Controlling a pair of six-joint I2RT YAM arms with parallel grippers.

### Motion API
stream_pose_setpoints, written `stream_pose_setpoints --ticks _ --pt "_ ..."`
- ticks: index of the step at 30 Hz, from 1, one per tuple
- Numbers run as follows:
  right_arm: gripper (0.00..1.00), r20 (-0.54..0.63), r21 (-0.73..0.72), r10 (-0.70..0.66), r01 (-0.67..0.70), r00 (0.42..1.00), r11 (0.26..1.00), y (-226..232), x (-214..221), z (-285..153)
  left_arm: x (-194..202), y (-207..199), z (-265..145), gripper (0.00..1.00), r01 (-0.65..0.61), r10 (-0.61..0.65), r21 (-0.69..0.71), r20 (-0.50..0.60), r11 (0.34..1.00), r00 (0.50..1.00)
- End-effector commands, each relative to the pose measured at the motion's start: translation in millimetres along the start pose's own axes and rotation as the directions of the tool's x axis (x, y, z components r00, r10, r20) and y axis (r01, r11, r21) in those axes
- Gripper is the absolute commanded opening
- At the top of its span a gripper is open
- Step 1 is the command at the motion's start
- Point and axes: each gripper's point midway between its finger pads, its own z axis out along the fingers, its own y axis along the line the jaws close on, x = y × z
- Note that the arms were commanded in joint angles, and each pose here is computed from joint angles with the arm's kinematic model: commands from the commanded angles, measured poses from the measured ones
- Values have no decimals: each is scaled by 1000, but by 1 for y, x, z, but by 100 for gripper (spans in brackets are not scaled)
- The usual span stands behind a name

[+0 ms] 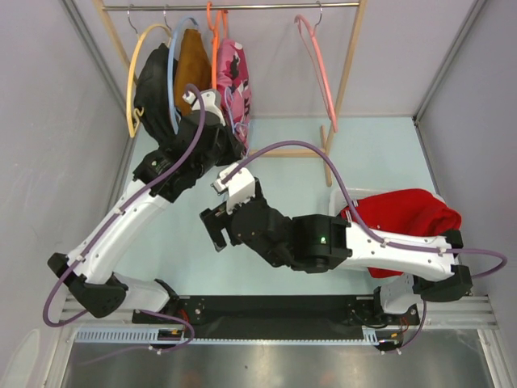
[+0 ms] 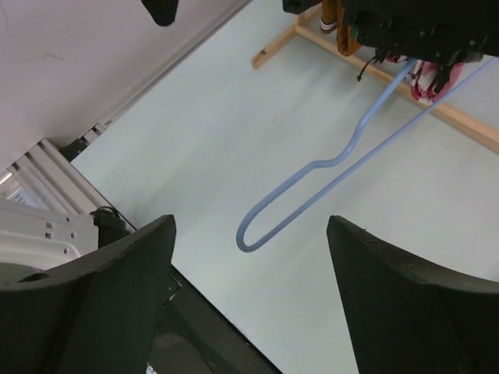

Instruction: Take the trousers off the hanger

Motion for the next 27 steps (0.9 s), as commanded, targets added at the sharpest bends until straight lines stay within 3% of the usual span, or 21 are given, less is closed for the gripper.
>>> stream_pose_setpoints --ticks 1,3,5,9,14,18,20,23,24,26,27 --pt "75 82 52 1 -5 997 999 1 -28 5 -24 -5 -11 1 39 -39 0 62 999 997" --pt "68 79 64 -4 -1 997 998 3 -27 10 -24 -5 -12 0 42 -42 0 60 999 997" --pt "54 79 78 1 -7 997 997 3 -25 12 -23 -5 -14 0 48 -48 5 58 999 997" --pt "47 78 116 -5 -4 997 993 0 -21 18 -22 -6 -16 0 52 -53 11 53 999 997" --pt "27 90 164 22 -36 996 986 -9 -20 18 -19 -8 -17 0 54 -55 26 37 998 998" --pt "0 97 188 62 -79 993 979 -20 -18 14 -12 -16 -19 0 42 -42 82 3 996 999" --pt "0 108 193 87 -106 990 975 -26 -19 8 -8 -22 -17 0 33 -33 128 0 991 999" --pt "0 115 204 107 -129 988 971 -36 -16 0 -4 -33 -22 18 23 -25 217 4 976 1000" --pt "0 122 199 116 -139 986 970 -38 -16 -1 -3 -35 -23 33 23 -25 234 6 972 1000" --pt "0 128 205 128 -152 984 967 -48 -13 -8 -3 -40 -29 46 19 -27 285 23 958 999" --pt "0 130 203 140 -165 982 965 -51 -12 -11 -4 -41 -29 59 22 -32 292 30 956 999"
